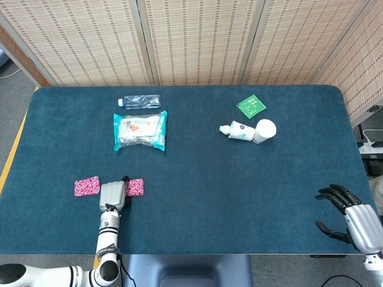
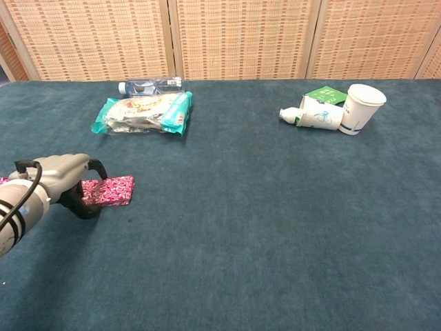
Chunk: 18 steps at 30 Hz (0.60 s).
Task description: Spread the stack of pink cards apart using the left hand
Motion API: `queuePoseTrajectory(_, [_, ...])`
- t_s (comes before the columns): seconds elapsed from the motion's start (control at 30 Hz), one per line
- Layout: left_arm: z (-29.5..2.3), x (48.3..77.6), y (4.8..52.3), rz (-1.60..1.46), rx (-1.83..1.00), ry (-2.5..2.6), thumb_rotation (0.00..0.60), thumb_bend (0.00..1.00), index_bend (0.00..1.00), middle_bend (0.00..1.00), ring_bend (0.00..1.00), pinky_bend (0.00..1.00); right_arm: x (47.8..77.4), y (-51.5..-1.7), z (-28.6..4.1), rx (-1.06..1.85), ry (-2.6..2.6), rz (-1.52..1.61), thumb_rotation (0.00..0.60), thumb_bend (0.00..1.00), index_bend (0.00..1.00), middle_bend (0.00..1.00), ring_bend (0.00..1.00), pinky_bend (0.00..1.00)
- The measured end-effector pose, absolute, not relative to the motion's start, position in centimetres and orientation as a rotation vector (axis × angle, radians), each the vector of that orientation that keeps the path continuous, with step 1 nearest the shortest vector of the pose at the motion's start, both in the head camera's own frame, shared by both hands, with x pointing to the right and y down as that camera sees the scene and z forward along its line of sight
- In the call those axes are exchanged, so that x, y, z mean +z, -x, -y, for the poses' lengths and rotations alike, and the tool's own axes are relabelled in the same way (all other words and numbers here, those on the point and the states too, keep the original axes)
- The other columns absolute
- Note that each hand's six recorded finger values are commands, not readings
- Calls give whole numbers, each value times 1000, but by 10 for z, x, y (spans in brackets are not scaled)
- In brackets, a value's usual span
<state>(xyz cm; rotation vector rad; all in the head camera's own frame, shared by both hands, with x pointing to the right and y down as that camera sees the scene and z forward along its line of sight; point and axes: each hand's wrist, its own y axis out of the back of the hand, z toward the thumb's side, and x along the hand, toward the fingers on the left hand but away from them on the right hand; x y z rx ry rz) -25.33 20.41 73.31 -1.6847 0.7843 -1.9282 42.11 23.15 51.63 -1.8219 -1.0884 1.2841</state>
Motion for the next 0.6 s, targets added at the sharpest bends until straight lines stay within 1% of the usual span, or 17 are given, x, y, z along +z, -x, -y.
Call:
queuePoseTrajectory(0.1, [-204,733,253,-788,-1929,1683,600,351,243,1000,1000,1000,516,-421,-231,1285,1822,1089,600,126,350,254,156,320])
queuePoseTrajectory(0.27, [-204,733,253,-802,-1922,1684,600,352,288,1000,1000,1000,517,-421,-231,1286,1822,1087,600,126,350,254,156,320])
queuePoseTrajectory(0.47, [-205,733,251,-821,-1910,1692,600,358,417,1000,1000,1000,516,-421,-231,1284,1822,1089,600,126,350,254,156,320])
queuePoseTrajectory(0.6, [-205,732,250,-834,-1901,1695,600,361,462,1000,1000,1000,516,-421,-231,1283,1821,1091,600,127,350,254,156,320])
